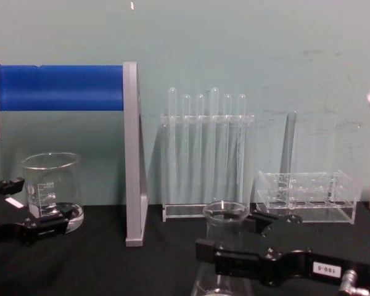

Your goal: Grasp the erlenmeyer flask with one hand, shake it three times, then place it back.

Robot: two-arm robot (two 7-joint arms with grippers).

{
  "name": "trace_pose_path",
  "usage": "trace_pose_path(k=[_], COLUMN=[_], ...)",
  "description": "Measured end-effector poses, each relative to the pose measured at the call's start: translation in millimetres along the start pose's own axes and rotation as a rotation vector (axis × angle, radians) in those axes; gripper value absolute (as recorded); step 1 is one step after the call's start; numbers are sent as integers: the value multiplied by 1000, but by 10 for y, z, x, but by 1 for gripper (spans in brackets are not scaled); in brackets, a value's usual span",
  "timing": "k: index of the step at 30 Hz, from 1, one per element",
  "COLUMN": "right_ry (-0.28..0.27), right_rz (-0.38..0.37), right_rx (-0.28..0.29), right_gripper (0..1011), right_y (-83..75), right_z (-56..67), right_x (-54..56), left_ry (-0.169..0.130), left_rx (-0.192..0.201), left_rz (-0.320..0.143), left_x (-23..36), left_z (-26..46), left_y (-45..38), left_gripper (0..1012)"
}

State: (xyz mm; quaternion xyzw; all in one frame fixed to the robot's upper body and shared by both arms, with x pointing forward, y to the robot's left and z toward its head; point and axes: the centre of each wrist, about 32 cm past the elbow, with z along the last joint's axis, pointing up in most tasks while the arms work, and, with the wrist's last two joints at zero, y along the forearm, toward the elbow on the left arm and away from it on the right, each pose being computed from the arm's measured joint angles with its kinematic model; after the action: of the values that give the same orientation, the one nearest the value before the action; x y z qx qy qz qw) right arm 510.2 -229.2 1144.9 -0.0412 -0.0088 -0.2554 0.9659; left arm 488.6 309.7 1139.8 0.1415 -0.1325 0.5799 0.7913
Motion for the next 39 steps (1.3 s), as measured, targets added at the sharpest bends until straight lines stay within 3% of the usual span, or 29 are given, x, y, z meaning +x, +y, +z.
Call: trace_pose_path(k=[8, 29, 39], right_ry=[0, -2, -13], right_rz=[0, 0, 1], right_rx=[1, 2, -16], right_gripper=[1003, 1000, 1000], right_y=[0, -2, -115], right_z=[0, 6, 0], right_x=[0, -2, -32], left_ry=[0, 0, 0], left_rx=[0, 0, 0], left_rz=[0, 0, 0], left_x=[0, 0, 0], left_z=[0, 0, 0], left_y=[0, 0, 0], left_gripper=[1001, 1001, 1001])
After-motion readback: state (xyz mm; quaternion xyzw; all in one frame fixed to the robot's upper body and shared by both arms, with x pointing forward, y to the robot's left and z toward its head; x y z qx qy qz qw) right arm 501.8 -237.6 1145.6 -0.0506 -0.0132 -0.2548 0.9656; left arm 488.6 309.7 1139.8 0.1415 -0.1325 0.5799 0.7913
